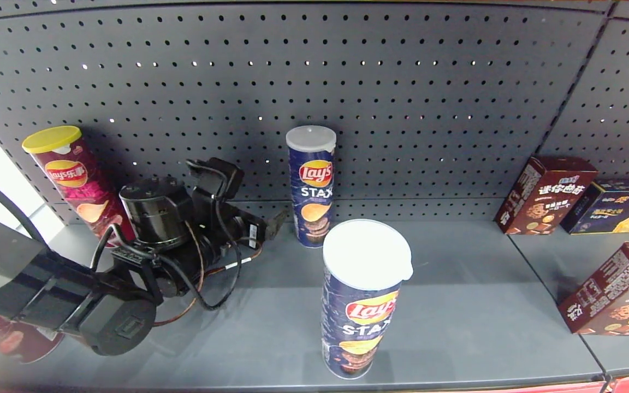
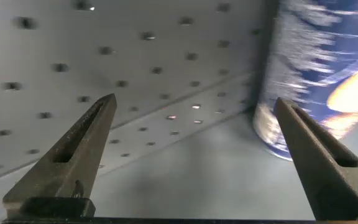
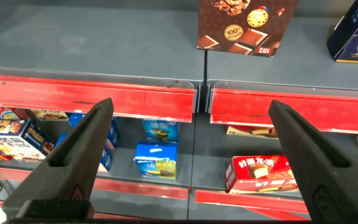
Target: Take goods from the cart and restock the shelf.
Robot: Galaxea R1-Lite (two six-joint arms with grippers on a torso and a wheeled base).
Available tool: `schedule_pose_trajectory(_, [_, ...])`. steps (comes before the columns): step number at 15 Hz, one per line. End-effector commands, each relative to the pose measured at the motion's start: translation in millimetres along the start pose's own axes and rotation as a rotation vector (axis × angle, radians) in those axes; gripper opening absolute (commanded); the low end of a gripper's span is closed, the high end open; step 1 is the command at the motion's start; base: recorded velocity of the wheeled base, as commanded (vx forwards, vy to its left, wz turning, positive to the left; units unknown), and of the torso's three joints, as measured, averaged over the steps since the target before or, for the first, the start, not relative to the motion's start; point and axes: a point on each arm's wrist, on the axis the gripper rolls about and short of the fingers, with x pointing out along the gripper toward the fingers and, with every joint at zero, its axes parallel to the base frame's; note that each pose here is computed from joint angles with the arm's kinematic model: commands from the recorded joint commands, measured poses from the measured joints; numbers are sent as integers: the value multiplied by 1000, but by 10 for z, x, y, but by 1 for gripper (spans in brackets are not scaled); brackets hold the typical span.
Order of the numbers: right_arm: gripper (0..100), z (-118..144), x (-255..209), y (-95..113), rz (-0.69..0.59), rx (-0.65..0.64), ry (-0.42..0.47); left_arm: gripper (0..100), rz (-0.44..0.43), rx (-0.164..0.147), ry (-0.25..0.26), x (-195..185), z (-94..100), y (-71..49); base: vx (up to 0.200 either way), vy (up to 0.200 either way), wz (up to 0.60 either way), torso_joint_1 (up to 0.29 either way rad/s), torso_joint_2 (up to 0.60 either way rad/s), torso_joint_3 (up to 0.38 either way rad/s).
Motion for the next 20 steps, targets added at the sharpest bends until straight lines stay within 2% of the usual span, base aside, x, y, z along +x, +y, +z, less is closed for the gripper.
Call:
schedule_pose_trajectory(1, [100,0,1,0,1,0,2,100,13,0,-4,6,17,17,0,0,0,0,0,0])
schedule_pose_trajectory(6, [100,0,1,0,1,0,2,100,17,2,2,98,-7,-15,0,0,0,0,0,0])
schedule_pose_trajectory(9, [100,0,1,0,1,0,2,100,-8,3,1,124,-11,-111,0,0,0,0,0,0])
schedule_pose_trajectory(16, [100,0,1,0,1,0,2,100,-33,3,11,220,-70,-240,0,0,0,0,0,0])
schedule_pose_trajectory(20, [100,0,1,0,1,0,2,100,-22,4,16,188,-69,-239,0,0,0,0,0,0])
